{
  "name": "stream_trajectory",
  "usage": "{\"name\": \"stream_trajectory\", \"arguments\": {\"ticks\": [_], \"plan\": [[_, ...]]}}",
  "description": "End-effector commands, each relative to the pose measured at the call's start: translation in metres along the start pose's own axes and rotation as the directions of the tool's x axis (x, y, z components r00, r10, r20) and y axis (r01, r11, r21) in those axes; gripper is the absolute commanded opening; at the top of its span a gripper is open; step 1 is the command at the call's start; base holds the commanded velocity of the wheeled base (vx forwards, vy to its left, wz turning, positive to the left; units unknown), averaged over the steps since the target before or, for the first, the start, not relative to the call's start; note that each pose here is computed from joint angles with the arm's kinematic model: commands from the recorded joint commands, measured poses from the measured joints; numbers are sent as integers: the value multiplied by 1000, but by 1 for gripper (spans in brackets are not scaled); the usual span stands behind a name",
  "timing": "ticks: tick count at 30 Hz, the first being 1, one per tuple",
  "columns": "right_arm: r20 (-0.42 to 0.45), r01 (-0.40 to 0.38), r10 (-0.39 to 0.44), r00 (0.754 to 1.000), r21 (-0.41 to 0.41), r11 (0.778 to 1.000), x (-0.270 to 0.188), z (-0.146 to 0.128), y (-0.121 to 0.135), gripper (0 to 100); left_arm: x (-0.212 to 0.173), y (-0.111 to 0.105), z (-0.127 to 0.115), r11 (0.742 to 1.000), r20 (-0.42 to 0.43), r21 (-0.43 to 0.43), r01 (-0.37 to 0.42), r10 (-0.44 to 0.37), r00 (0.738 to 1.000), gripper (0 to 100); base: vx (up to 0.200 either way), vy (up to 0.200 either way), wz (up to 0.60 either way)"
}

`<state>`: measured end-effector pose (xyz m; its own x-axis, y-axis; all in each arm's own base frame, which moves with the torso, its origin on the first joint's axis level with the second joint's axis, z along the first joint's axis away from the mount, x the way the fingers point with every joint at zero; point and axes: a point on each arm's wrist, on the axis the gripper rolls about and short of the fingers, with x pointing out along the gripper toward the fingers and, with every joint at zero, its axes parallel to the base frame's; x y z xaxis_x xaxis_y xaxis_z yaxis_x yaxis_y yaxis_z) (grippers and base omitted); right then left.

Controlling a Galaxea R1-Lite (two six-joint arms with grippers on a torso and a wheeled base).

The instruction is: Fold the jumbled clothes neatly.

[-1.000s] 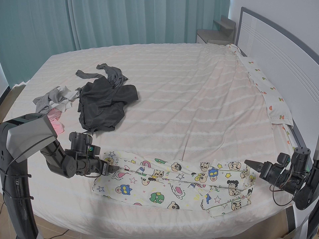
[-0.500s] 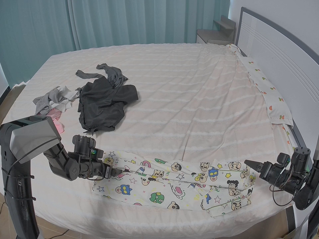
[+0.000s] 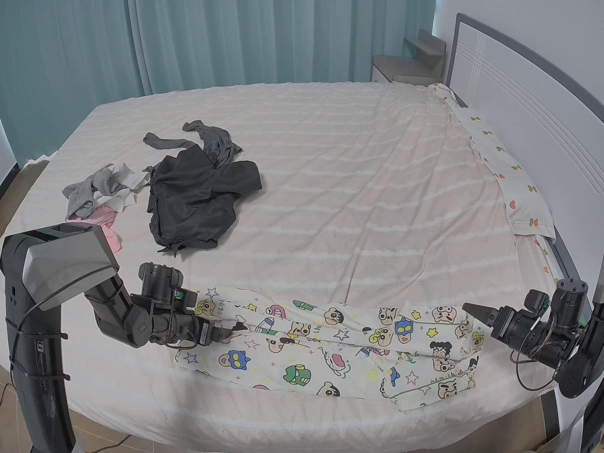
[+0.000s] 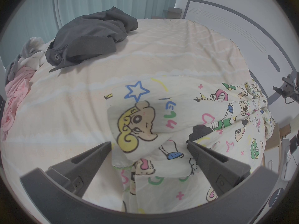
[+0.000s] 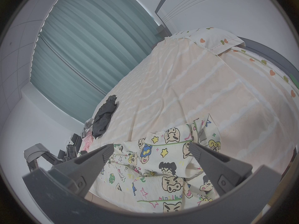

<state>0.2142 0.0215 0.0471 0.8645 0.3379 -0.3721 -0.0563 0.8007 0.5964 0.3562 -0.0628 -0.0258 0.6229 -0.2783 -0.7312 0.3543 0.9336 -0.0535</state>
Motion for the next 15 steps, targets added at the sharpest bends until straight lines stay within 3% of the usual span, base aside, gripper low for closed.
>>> {"name": "stream_trajectory", "arguments": {"ticks": [1, 3, 4, 15], "plan": [[-7, 3, -3, 1000, 2, 1000, -3, -2, -1, 100, 6, -4, -4, 1000, -17, -9, 15, -15, 1000, 100, 0, 0, 0], [-8, 4, -4, 1000, 2, 1000, -2, -3, -1, 100, 6, -4, -3, 1000, -13, -24, 17, -17, 1000, 100, 0, 0, 0], [-8, 4, -4, 1000, 2, 1000, -2, -3, -1, 100, 6, -4, -2, 999, -10, -33, 15, -15, 1000, 0, 0, 0, 0], [-9, 5, -5, 1000, 3, 1000, -2, -3, -1, 100, 5, -2, 0, 999, 32, -44, 6, -5, 999, 0, 0, 0, 0]]}}
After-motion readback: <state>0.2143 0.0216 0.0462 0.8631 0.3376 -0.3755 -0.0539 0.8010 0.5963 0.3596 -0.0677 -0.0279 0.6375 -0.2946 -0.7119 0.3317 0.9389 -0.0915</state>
